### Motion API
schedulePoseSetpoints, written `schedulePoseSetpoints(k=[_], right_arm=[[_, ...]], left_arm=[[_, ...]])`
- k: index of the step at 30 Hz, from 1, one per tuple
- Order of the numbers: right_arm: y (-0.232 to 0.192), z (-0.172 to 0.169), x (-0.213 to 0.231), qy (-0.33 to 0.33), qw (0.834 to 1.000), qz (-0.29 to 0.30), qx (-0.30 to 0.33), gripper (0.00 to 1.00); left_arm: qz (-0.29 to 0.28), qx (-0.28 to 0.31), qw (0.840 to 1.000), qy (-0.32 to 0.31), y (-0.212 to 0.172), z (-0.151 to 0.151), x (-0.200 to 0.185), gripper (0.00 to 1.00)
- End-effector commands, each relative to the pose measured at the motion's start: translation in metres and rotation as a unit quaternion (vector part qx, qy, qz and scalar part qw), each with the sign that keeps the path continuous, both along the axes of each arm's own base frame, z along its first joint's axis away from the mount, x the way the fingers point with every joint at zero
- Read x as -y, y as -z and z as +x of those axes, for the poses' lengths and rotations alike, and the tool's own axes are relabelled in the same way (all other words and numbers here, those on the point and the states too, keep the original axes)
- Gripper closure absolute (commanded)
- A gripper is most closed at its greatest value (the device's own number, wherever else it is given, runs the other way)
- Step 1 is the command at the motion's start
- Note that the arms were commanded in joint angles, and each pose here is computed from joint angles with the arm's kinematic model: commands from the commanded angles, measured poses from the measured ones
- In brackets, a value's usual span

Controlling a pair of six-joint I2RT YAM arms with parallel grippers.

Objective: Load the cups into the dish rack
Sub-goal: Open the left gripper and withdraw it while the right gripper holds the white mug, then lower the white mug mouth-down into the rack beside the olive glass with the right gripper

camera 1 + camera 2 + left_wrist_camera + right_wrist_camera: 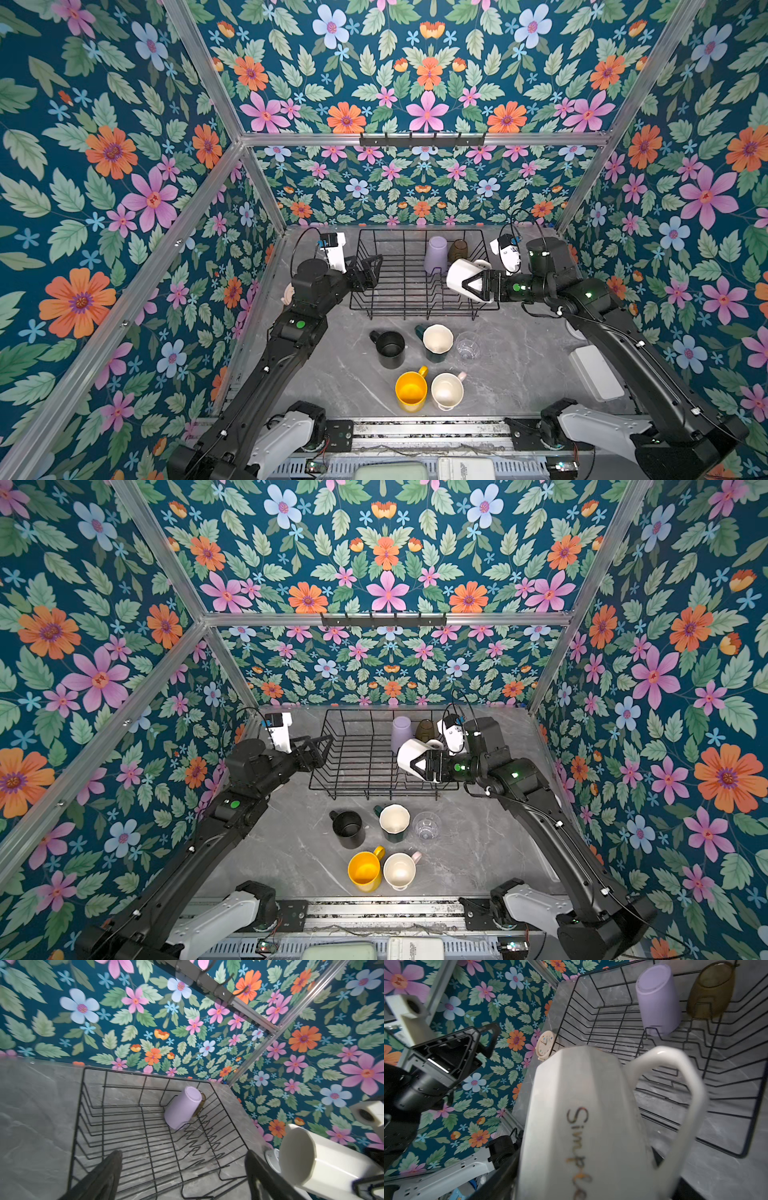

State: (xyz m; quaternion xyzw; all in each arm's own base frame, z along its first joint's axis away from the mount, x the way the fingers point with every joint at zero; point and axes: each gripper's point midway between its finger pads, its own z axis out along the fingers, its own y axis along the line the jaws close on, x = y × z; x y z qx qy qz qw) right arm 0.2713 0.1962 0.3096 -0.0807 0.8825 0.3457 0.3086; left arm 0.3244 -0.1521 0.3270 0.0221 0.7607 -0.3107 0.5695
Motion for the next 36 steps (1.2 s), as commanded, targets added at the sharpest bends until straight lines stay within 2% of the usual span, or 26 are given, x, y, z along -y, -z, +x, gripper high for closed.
schedulePoseSetpoints(k=[1, 7, 17, 29, 36], right_arm=[[0.001, 0.008, 0.012, 0.014, 0.999, -0.049, 0.012, 1.00], [0.009, 0.025, 0.021, 0.030, 0.995, -0.091, -0.002, 1.00], [0.025, 0.057, 0.029, 0.050, 0.989, -0.140, -0.027, 1.00], [0.051, 0.090, 0.043, 0.076, 0.974, -0.203, -0.060, 1.00], [0.067, 0.109, 0.043, 0.090, 0.966, -0.221, -0.098, 1.00]], left_arm=[[0.035, 0.015, 0.997, -0.064, 0.000, 0.000, -0.026, 0.04], [0.056, 0.024, 0.994, -0.088, 0.000, -0.013, -0.040, 0.00], [0.088, 0.027, 0.989, -0.112, 0.006, -0.025, -0.056, 0.00], [0.100, 0.030, 0.987, -0.124, 0.006, -0.031, -0.063, 0.00], [0.104, 0.024, 0.986, -0.129, 0.011, -0.030, -0.065, 0.00]])
